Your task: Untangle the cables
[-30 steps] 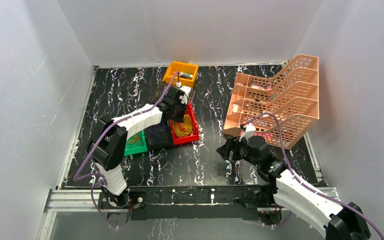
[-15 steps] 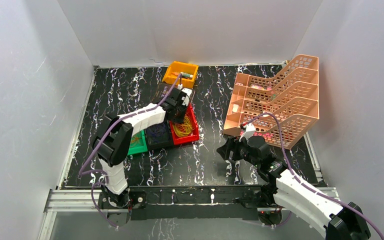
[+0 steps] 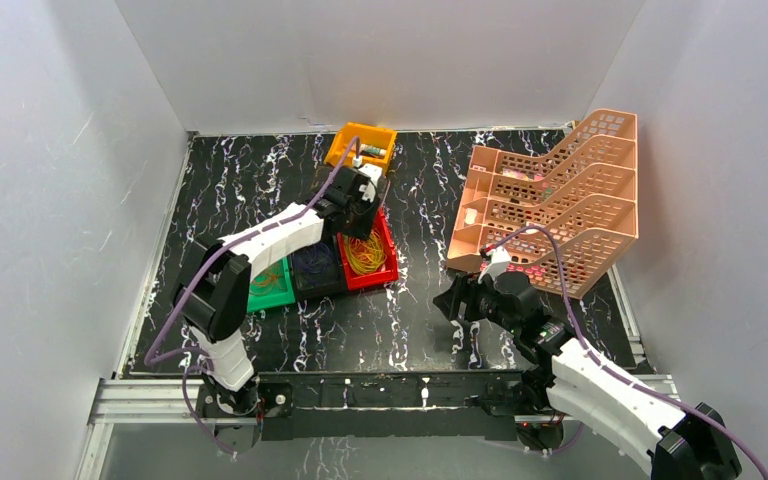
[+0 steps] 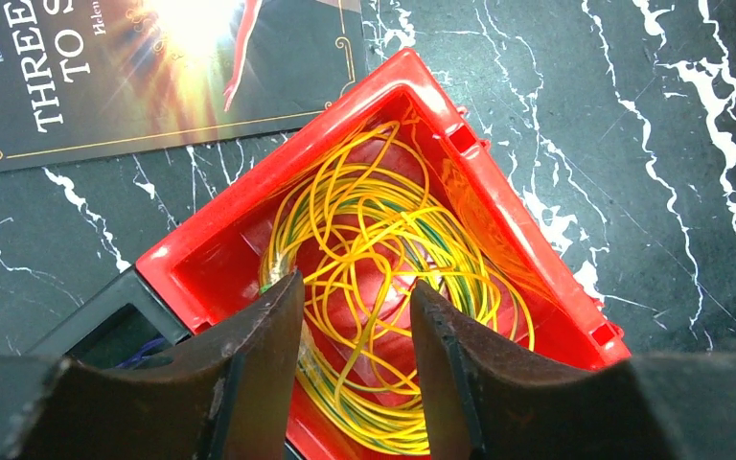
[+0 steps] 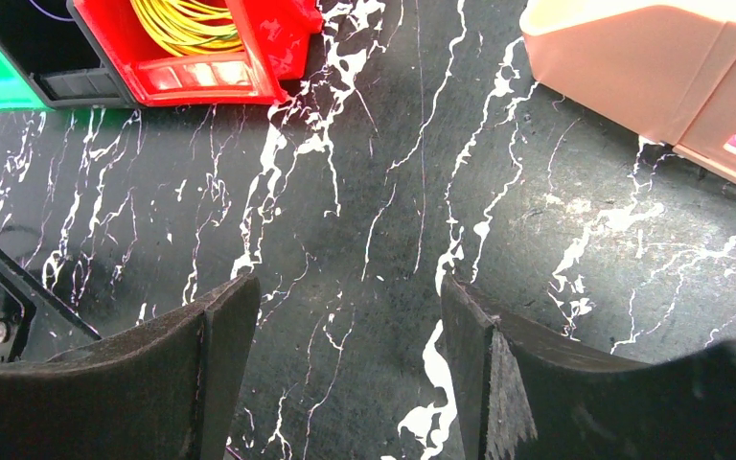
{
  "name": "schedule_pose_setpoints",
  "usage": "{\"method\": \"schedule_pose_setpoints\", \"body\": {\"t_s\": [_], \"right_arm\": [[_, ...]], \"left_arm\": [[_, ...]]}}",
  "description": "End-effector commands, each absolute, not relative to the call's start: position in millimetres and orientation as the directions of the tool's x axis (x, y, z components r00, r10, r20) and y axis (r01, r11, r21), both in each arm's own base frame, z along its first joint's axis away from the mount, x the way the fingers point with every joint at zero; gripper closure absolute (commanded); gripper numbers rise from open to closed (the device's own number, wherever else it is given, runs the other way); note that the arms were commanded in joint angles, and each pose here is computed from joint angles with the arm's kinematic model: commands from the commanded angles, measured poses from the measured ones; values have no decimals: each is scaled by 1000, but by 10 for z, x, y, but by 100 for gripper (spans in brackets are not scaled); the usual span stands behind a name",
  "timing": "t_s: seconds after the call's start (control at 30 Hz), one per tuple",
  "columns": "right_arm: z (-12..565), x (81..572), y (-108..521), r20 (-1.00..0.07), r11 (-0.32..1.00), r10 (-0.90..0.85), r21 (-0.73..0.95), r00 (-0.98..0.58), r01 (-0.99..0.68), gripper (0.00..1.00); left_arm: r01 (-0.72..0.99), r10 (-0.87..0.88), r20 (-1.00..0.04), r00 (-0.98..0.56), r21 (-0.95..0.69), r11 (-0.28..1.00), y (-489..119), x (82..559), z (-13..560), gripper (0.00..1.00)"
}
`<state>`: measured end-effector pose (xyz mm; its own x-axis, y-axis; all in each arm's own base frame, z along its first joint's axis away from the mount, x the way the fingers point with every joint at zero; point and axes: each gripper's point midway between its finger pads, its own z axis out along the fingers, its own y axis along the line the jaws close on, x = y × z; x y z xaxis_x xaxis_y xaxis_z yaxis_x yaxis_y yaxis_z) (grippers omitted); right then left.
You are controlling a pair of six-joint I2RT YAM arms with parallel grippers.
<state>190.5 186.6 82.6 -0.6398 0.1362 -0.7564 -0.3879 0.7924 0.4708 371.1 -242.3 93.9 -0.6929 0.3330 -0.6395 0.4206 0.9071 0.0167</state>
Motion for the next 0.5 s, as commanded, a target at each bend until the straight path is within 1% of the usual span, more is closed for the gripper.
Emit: {"method": "schedule_pose_setpoints", "body": {"t_s": [0.0,0.2,0.47], "right_arm": [[934,1954,1921,-778,775,157,479,-608,-413,22],[939,1962,1937,-779,771,155,480,-608,-418,22],[1023,1994,1948,-791,770,159,474,-591,-428,22]], "left_arm": [[421,312,-695,-648,14,907,-2404,3689,1372,55],[419,301,-711,-636,10,908,-2345,3609,1521,52],[411,261,-739,-622,-24,911,-2274,3458,1747,52]]}}
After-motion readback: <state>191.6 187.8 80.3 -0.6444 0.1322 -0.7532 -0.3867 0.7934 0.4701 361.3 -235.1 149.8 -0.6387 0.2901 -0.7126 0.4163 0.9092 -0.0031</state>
